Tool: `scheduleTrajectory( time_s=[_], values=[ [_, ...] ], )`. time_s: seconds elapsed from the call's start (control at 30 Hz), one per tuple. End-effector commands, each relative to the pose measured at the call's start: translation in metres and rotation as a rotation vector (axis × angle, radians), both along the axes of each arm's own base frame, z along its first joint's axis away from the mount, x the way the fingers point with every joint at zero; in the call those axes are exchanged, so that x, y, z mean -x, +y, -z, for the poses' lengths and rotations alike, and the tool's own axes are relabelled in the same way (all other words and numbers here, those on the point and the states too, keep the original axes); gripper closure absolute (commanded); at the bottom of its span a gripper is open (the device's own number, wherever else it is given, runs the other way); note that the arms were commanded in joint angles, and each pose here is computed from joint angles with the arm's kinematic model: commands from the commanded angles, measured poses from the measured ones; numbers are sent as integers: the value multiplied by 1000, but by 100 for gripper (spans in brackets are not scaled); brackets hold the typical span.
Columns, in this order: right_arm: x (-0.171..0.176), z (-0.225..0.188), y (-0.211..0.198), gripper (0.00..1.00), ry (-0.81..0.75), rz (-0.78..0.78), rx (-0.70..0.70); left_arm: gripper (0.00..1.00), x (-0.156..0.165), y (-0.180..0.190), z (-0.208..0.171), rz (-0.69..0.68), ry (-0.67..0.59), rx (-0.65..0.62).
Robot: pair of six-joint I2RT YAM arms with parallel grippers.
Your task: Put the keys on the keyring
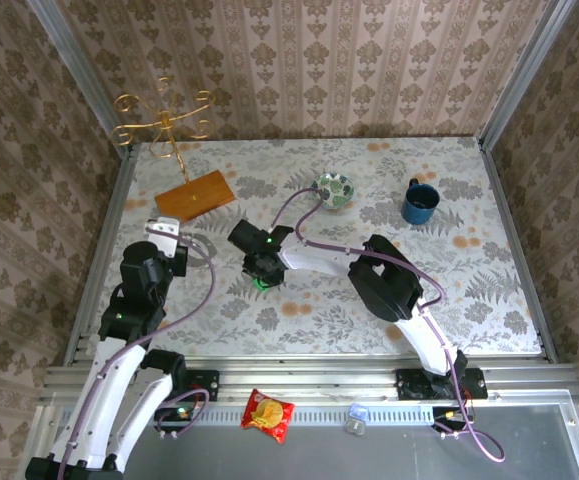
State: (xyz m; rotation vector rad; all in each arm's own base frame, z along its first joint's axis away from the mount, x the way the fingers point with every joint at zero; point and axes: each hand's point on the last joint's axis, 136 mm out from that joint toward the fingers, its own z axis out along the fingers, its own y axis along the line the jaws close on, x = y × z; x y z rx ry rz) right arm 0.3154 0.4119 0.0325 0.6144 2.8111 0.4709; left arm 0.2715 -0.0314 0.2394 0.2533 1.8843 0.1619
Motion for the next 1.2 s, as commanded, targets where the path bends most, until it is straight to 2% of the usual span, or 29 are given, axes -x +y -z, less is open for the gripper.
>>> scheduleTrajectory(
  time_s=[0.0,0.6,0.7,0.8,0.93,1.03,1.17],
  values=[
    [1,0,-6,63,-14,-4,58,100,-2,-1,-20,4,-65,24],
    [11,16,3,64,20,-83,116,100,-2,-1,-19,2,-64,24],
    [11,17,3,68,21,-91,119,100,-2,-1,-19,2,-64,24],
    [11,15,4,82,14,-105,119,100,-2,0,-18,1,-61,24],
    [11,7,2,94,0,-129,126,100,-1,-1,-18,2,-62,28],
    [12,-2,-1,100,-17,-163,124,100,-1,-1,-17,4,-62,29],
    [18,-20,-5,100,-59,-247,81,100,-1,-3,-19,14,-64,29]
  ],
)
